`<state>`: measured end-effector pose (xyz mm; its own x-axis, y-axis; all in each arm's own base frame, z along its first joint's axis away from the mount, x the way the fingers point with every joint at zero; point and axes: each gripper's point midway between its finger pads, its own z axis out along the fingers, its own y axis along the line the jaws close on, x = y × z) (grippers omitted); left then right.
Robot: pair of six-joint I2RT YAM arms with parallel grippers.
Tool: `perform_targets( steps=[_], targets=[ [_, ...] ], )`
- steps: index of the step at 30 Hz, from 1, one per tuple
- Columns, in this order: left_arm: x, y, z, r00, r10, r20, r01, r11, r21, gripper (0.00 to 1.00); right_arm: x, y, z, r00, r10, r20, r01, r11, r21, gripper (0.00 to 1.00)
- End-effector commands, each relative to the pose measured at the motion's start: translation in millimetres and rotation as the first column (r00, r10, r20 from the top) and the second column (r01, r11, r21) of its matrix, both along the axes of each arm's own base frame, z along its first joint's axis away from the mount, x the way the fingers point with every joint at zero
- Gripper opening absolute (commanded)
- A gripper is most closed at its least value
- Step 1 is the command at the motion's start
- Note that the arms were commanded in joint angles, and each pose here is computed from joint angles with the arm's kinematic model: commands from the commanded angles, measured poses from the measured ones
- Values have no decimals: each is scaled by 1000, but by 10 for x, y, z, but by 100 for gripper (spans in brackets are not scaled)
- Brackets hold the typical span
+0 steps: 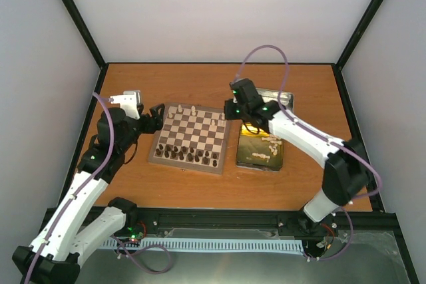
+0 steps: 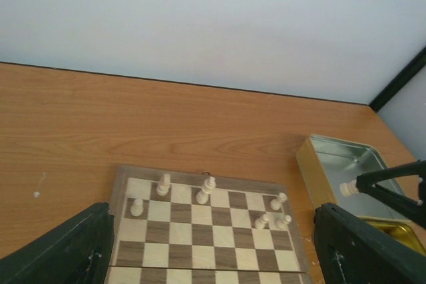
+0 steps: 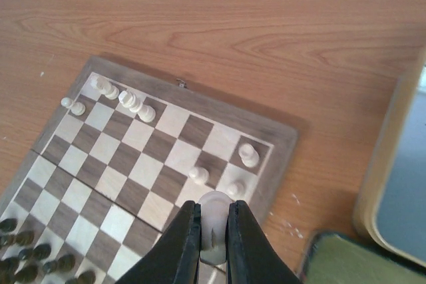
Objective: Set up the chess pieces on the board
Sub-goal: Place the chess piece on the chessboard.
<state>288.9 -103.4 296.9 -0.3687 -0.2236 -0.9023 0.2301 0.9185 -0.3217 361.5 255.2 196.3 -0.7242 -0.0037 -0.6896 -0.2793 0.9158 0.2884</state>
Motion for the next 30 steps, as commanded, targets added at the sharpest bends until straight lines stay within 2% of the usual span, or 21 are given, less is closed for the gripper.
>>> perform_targets(
  steps=[1, 6, 14, 19, 30],
  targets=[
    [35, 174, 213, 994, 87, 65, -90, 995, 46, 83, 188, 156, -142, 999, -29, 33, 33, 990, -140, 9],
    [9, 281, 167, 988, 144, 52, -146, 988, 47, 83, 416, 463, -386, 1000, -11, 16, 13, 981, -195, 9],
    [19, 204, 84, 994, 103, 26, -104, 993, 55, 84, 697, 702, -785, 999, -18, -38, 6, 954, -300, 9],
    [30, 171, 20, 996, 87, 8, -87, 994, 58, 85, 726, 700, -1067, 994, -51, -99, 13, 937, -349, 9],
    [50, 161, -7, 996, 85, -3, -85, 994, 66, 85, 717, 739, -1318, 985, -52, -163, -13, 927, -376, 10]
  ],
)
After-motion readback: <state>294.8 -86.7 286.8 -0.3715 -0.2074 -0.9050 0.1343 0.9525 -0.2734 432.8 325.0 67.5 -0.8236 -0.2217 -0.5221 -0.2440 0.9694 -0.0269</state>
